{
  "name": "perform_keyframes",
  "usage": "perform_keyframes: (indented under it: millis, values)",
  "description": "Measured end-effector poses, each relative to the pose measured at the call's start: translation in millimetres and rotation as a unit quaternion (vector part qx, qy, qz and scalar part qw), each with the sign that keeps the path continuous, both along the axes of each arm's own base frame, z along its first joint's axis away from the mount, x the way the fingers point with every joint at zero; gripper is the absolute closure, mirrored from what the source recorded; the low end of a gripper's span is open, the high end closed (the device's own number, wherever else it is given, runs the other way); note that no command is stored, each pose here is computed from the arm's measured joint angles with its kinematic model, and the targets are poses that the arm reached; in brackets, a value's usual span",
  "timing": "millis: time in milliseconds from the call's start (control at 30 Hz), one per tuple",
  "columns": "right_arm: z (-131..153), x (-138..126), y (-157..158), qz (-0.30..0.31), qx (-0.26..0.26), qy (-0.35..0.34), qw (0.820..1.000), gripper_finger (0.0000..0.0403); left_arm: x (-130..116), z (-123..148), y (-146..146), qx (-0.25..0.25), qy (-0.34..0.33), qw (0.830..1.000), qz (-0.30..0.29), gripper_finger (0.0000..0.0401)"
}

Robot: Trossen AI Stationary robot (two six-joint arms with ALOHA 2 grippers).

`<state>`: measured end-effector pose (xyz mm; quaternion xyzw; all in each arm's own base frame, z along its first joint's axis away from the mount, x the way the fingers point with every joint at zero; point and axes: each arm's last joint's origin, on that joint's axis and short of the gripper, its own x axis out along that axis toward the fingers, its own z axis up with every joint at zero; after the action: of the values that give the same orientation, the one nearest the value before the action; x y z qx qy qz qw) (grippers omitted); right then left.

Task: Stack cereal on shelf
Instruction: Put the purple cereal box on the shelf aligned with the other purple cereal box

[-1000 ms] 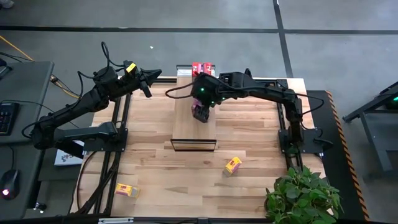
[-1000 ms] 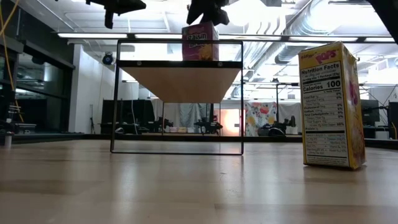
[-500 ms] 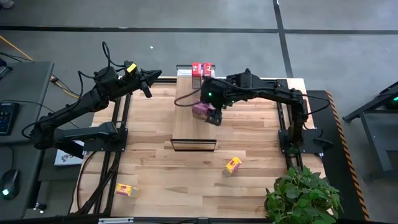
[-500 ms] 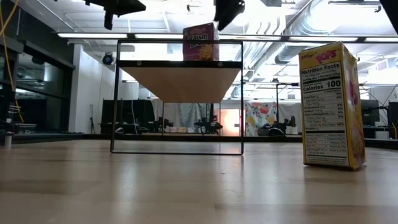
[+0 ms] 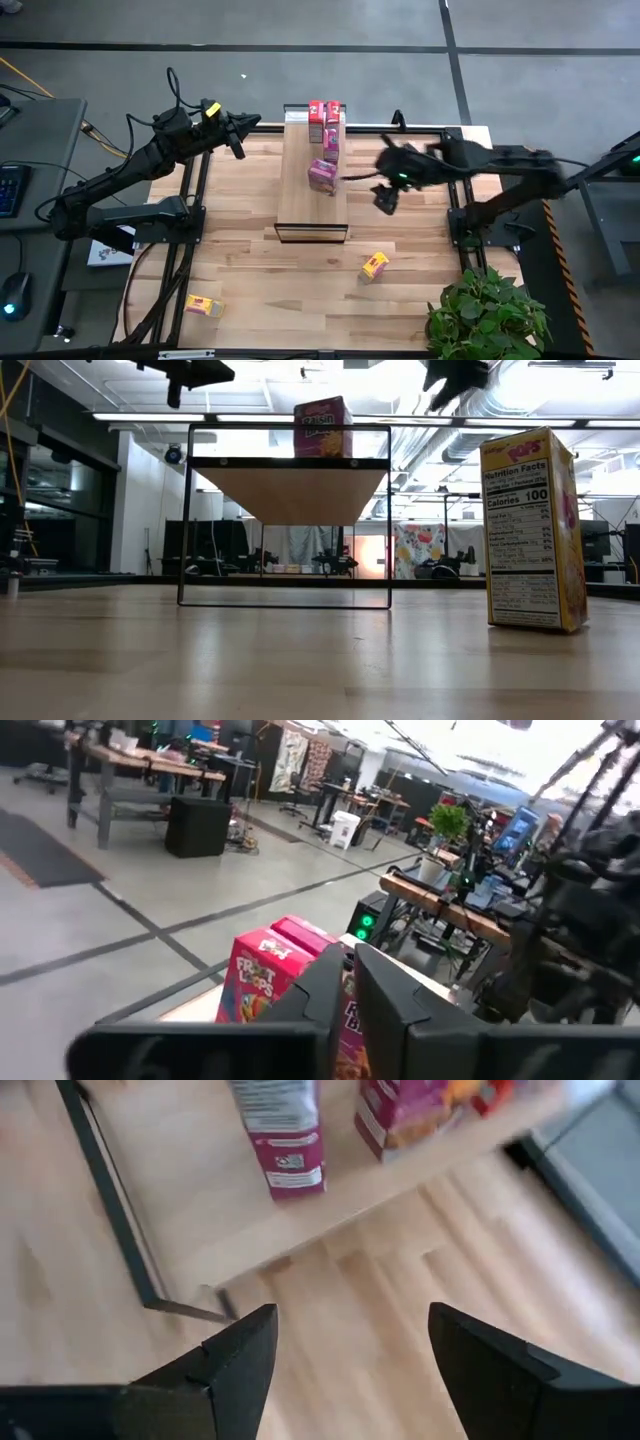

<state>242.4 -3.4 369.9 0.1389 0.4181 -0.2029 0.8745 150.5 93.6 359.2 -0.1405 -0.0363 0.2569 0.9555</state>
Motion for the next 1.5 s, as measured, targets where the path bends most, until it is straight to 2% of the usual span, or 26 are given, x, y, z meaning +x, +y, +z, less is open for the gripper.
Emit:
perform_keyframes:
  millis: [67,133,300,467,600,700,800,1067,1367,1500]
  values:
    - [-10.6,-19.8,2.8,-0.039,0.037,-0.055,0.997,0.015,1.4,0.3,0.0,0.014,0.005,1.0,-0.013,0.0364]
    - [-19.7,-34.2,5.6,-0.07,0.074,-0.113,0.988,0.015,6.0,1.2,0.0,0.026,-0.001,0.998,-0.049,0.034]
    - [-33.8,-55.2,9.2,-0.105,0.119,-0.215,0.964,0.015,28.0,-0.7,-3.6,0.037,0.006,0.99,-0.139,0.0252]
    - [-37.6,-60.3,8.5,-0.115,0.126,-0.235,0.957,0.015,52.4,-3.5,-7.2,0.027,0.069,0.981,-0.177,0.0159]
    - [-38.0,-59.7,8.5,-0.114,0.125,-0.234,0.957,0.015,65.4,-4.9,-7.3,0.048,0.132,0.97,-0.197,0.0114]
    - [-38.1,-59.6,8.5,-0.114,0.125,-0.234,0.957,0.015,72.2,-9.0,-5.1,0.066,0.177,0.96,-0.209,0.0103]
    - [-38.1,-59.6,8.5,-0.115,0.124,-0.234,0.957,0.015,79.3,-18.5,-3.3,0.092,0.21,0.942,-0.243,0.0101]
    - [-38.0,-59.7,7.2,-0.128,0.112,-0.237,0.956,0.0151,109.7,-53.1,6.5,0.126,0.259,0.901,-0.324,0.0101]
    - [-38.7,-58.7,7.2,-0.129,0.112,-0.235,0.957,0.0151,136.3,-74.9,20.3,0.141,0.25,0.9,-0.328,0.0101]
    - [-40.4,-56.8,7.4,-0.129,0.111,-0.231,0.958,0.0151,141.7,-82.1,19.9,0.129,0.235,0.889,-0.37,0.0101]
